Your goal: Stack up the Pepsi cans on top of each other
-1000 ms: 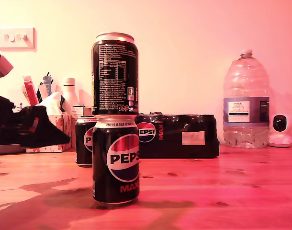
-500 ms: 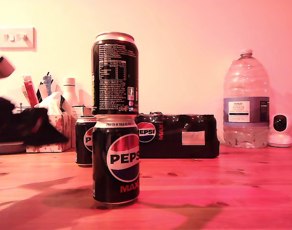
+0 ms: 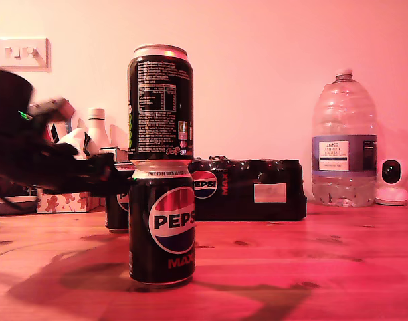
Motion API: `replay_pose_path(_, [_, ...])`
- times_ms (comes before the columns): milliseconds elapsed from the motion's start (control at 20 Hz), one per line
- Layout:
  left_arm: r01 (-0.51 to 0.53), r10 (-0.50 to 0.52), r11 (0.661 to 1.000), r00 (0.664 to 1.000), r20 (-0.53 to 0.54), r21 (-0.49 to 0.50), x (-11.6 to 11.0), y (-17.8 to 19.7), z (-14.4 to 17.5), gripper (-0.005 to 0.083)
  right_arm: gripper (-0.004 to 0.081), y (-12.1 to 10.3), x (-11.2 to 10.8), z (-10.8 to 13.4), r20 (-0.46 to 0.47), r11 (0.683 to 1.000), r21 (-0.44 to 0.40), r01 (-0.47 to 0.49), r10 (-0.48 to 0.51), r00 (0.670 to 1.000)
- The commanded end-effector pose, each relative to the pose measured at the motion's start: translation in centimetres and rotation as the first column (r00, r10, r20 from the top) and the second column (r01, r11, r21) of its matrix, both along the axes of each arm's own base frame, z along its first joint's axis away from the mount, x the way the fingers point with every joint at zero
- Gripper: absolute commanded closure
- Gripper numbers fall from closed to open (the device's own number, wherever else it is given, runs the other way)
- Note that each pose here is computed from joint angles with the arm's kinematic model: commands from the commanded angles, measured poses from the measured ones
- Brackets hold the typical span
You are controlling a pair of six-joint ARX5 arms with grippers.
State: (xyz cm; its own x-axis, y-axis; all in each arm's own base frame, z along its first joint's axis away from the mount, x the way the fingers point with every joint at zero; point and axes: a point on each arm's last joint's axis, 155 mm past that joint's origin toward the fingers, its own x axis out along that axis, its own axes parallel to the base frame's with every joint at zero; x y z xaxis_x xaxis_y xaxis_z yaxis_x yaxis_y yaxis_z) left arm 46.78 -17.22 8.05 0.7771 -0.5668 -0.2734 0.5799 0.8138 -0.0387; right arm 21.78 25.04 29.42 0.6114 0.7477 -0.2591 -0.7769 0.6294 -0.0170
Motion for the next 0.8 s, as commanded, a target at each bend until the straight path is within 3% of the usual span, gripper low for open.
replay_pose_path(0, [-0.008,0.008,1.0,1.0,0.0,0.004,1.1,0.2,-0.7,-0.0011,0.0009,0.0,0.0,0.3,0.016,1.0,0.0,-0.002,0.002,1.0])
replay_pose_path(300, [-0.003,0.003,1.0,0.999,-0.043,0.009,3.4,-0.2,-3.0,-0.0009,0.0009,0.0,0.0,0.5,0.027,1.0,0.0,-0.003,0.003,1.0])
replay_pose_path(750, [0.001,0.0,1.0,0.997,-0.078,0.017,4.7,-0.6,-4.4,-0.0003,0.0009,0.0,0.0,0.5,0.027,1.0,-0.001,-0.003,0.003,1.0])
